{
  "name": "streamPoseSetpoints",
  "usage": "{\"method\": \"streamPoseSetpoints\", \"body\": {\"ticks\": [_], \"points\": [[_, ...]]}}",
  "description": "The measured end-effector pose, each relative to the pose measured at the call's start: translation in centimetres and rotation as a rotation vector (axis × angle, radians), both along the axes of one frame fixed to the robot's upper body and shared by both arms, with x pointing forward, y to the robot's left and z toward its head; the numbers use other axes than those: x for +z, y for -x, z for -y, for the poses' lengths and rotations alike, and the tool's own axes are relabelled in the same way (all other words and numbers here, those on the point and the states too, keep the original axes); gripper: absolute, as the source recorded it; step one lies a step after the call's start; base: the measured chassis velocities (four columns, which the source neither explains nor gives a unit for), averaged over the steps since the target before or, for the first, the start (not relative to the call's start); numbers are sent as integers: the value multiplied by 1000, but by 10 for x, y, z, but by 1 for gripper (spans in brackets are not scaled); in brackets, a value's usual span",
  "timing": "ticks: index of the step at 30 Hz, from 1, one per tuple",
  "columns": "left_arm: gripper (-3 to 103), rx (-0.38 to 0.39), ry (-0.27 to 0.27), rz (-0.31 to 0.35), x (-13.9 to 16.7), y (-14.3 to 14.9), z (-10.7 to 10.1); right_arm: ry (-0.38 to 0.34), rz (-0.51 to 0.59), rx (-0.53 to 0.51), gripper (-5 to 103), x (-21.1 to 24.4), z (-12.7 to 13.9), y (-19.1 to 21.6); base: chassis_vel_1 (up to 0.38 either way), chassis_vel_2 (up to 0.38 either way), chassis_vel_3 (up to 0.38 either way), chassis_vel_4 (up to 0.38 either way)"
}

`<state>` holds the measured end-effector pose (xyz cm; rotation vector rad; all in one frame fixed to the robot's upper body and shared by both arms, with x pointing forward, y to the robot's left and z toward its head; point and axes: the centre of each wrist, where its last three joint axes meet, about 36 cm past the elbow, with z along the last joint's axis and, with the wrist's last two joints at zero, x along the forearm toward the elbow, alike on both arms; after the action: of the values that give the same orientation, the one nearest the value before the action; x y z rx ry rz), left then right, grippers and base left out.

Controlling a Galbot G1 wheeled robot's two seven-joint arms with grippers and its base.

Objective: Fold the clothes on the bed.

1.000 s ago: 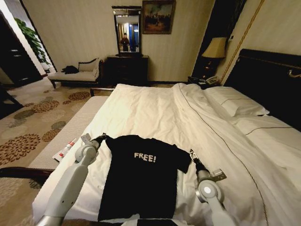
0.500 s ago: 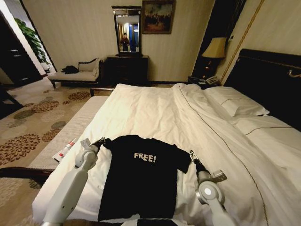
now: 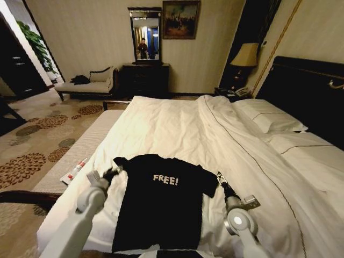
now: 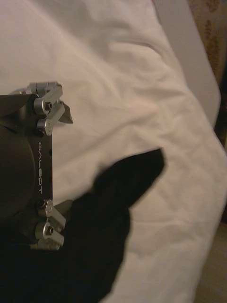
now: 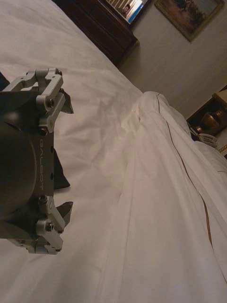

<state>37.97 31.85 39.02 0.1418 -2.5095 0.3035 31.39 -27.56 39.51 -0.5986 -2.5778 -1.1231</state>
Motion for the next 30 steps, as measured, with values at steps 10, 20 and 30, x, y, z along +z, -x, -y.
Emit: {"method": "streamPoseSetpoints", "body": {"ticks": [10,20,30], "points": [[100,-29,-65,-60,-11,-21,5,4,-16,-9,100,-4,0,2,0,0,0,0],[100,-58,-123,-123,-17,-38,12,5,-28,-17,100,-7,2,1,0,0,0,0],[100,-60,-103,-90,-16,-55,19,2,-31,-18,100,-8,0,-1,0,0,0,0]]}}
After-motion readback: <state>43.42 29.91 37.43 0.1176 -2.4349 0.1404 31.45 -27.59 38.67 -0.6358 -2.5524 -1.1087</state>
